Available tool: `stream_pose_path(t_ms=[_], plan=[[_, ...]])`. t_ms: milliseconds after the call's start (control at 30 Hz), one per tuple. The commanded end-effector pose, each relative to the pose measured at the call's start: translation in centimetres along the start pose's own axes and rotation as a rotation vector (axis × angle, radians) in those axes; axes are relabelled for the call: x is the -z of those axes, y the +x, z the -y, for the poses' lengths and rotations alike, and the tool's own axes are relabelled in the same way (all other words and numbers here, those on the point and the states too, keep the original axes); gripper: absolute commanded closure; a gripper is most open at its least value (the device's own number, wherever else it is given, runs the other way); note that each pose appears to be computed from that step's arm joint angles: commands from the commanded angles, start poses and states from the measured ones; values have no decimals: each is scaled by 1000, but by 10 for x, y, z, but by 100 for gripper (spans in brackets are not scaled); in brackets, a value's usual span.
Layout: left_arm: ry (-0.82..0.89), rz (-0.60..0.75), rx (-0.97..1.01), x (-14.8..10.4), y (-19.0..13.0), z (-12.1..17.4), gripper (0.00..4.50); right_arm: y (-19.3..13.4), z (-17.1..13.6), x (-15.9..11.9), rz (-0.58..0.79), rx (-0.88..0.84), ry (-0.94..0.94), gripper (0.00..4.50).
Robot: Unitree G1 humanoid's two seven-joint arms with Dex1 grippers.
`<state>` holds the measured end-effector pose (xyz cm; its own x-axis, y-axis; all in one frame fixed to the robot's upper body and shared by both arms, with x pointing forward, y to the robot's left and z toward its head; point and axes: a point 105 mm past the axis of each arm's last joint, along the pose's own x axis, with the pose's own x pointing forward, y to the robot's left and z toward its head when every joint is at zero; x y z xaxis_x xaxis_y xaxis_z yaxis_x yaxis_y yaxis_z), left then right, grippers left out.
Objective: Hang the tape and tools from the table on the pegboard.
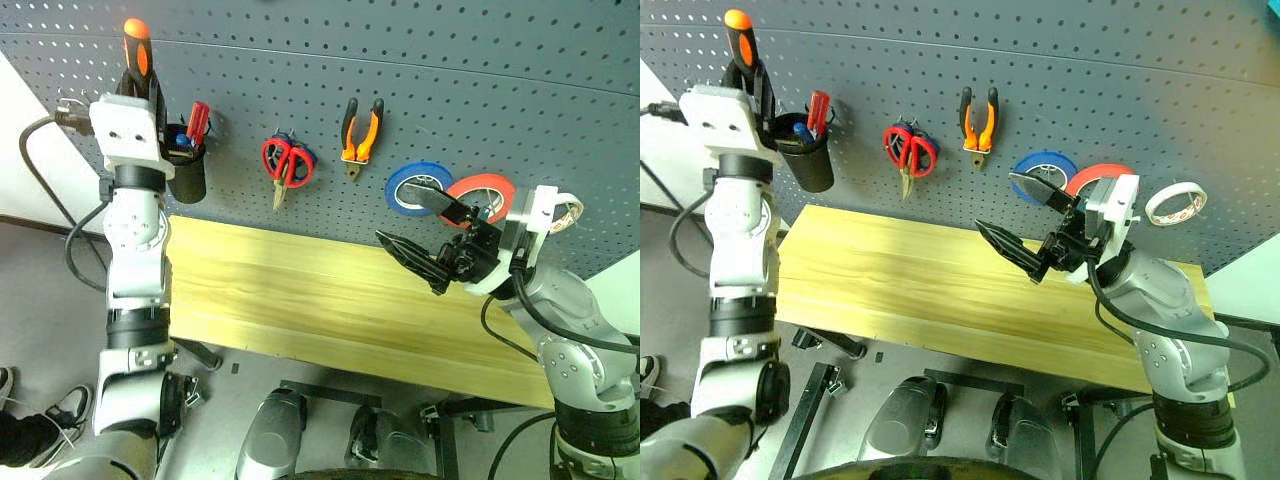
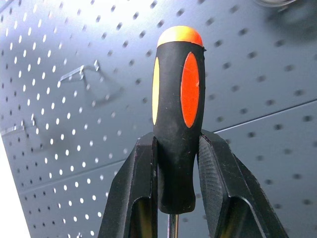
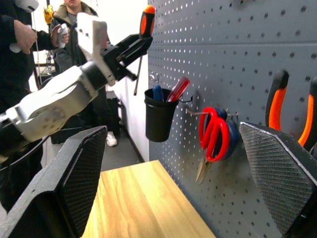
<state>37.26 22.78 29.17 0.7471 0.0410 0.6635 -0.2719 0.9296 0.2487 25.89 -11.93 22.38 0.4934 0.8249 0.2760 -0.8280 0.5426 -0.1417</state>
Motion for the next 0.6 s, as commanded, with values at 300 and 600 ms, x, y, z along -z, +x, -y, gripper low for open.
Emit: stream_pose_path(t_ms=[300,600], plan=[[-51,122,-37,-26,28,-7,373,-7,-11,-3,-17,-4,-13,0],[-99,119,-29,-24,48,-8,373,-11,-12,-6,-28,6,-19,0]])
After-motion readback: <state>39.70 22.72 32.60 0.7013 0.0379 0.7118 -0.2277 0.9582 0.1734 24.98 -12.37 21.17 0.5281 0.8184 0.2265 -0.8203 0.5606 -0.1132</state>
